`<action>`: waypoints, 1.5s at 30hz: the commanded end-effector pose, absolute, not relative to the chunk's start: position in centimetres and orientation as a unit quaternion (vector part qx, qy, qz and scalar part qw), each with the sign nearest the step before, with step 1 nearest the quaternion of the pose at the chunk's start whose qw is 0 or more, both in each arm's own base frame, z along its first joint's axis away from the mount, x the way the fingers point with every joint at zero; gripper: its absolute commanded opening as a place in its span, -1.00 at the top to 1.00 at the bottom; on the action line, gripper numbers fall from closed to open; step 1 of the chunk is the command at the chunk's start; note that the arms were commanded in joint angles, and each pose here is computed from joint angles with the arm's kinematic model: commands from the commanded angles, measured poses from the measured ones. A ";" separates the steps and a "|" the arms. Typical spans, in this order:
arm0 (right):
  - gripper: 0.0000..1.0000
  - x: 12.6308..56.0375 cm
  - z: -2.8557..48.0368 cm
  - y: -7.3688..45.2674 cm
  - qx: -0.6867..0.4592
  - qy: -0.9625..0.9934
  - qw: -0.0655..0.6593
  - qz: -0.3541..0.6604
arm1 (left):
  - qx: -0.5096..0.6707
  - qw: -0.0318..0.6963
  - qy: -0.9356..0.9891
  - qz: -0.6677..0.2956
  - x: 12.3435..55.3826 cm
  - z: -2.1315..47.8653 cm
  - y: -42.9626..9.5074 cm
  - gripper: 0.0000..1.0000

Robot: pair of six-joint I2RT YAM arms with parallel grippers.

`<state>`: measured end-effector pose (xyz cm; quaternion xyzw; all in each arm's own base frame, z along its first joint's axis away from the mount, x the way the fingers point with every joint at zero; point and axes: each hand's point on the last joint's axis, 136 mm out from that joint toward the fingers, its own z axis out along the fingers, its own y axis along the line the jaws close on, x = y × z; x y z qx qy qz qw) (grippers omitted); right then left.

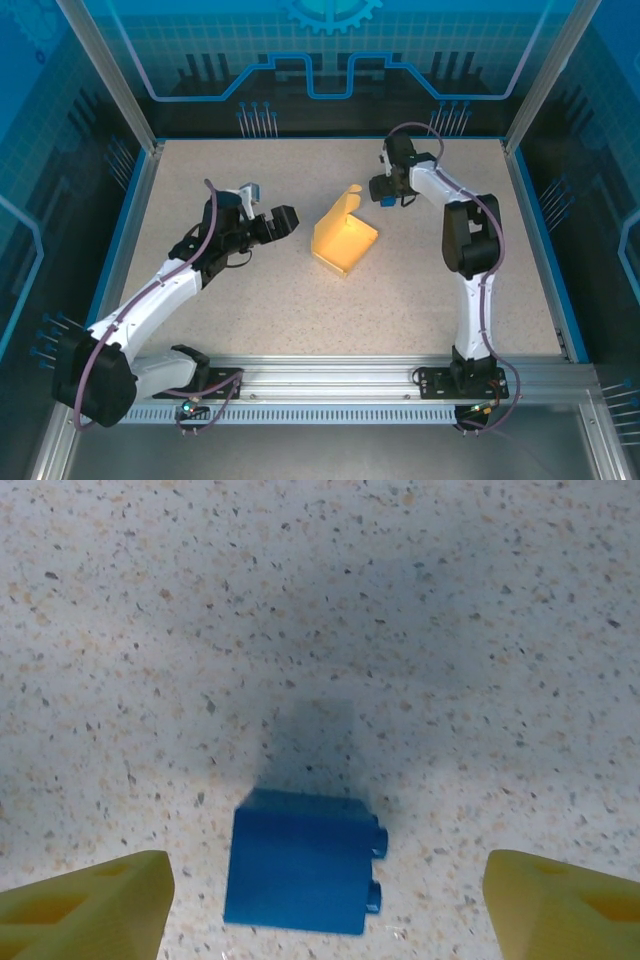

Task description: Fold the paper box

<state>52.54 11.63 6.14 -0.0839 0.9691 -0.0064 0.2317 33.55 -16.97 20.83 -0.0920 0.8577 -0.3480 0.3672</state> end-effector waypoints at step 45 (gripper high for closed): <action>0.08 42.5 14.3 13.9 -0.107 0.957 0.265 0.051 | -0.063 0.367 0.873 -0.316 31.5 17.0 -16.1 -0.97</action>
